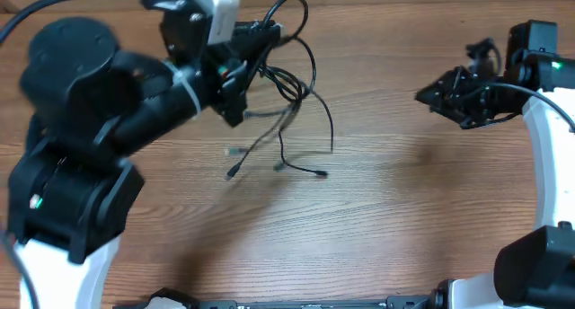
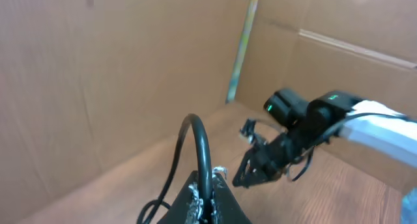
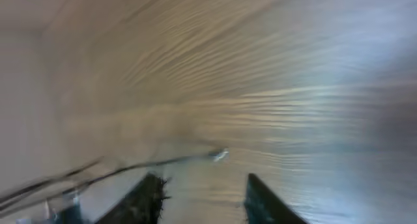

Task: Untangle cables
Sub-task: 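Lift the cable bundle up and left with the left gripper, then reach the right gripper toward the cables held by the left gripper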

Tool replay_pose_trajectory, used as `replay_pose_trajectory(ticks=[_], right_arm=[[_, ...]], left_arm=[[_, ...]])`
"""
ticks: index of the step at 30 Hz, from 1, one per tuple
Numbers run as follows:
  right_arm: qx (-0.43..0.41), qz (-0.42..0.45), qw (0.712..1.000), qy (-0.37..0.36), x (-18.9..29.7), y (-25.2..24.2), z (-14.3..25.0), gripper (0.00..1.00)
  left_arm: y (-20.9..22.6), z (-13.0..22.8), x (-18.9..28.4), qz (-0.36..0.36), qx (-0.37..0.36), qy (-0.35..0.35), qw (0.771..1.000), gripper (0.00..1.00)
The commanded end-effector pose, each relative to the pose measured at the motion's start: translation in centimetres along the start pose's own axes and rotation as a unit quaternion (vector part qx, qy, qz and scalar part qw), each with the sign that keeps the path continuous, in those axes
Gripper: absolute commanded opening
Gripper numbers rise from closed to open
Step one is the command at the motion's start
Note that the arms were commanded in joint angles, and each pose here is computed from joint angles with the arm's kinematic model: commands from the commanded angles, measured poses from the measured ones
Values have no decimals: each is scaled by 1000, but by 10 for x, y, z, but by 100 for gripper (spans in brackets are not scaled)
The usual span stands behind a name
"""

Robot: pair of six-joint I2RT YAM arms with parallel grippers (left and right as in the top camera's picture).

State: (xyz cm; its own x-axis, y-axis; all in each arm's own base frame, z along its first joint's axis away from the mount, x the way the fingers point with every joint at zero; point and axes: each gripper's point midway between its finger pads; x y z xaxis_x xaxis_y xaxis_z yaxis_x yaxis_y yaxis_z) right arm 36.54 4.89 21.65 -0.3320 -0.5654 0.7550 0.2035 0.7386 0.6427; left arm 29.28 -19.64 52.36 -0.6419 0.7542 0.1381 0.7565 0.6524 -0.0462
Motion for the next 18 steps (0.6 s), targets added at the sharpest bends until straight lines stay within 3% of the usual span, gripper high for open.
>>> replay_pose_trajectory(ticks=[1,8,18], right_arm=[[166,-94,981,-41,44,84,24,46],[276,-129,946,-108,88,140,59,70],[326,-159,929,-70,61,172,78,72]], left_arm=[[16,17,-24,-8,43,27,999,4],[32,38,-49,-16,118,58,991,4],[15,41,-50,34,140,67,987,4]])
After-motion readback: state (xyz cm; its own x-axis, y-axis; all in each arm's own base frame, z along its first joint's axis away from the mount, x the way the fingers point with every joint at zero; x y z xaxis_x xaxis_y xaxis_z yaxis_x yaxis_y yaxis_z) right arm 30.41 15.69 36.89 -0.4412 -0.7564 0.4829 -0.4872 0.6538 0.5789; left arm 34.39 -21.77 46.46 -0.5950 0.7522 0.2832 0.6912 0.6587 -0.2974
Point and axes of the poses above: each gripper's point midway between its finger pads, its own x axis back along the fingers, its own y axis along the line the jaws close on, z = x × y, and after that the axes turned 6 degrees about -x, right-handed
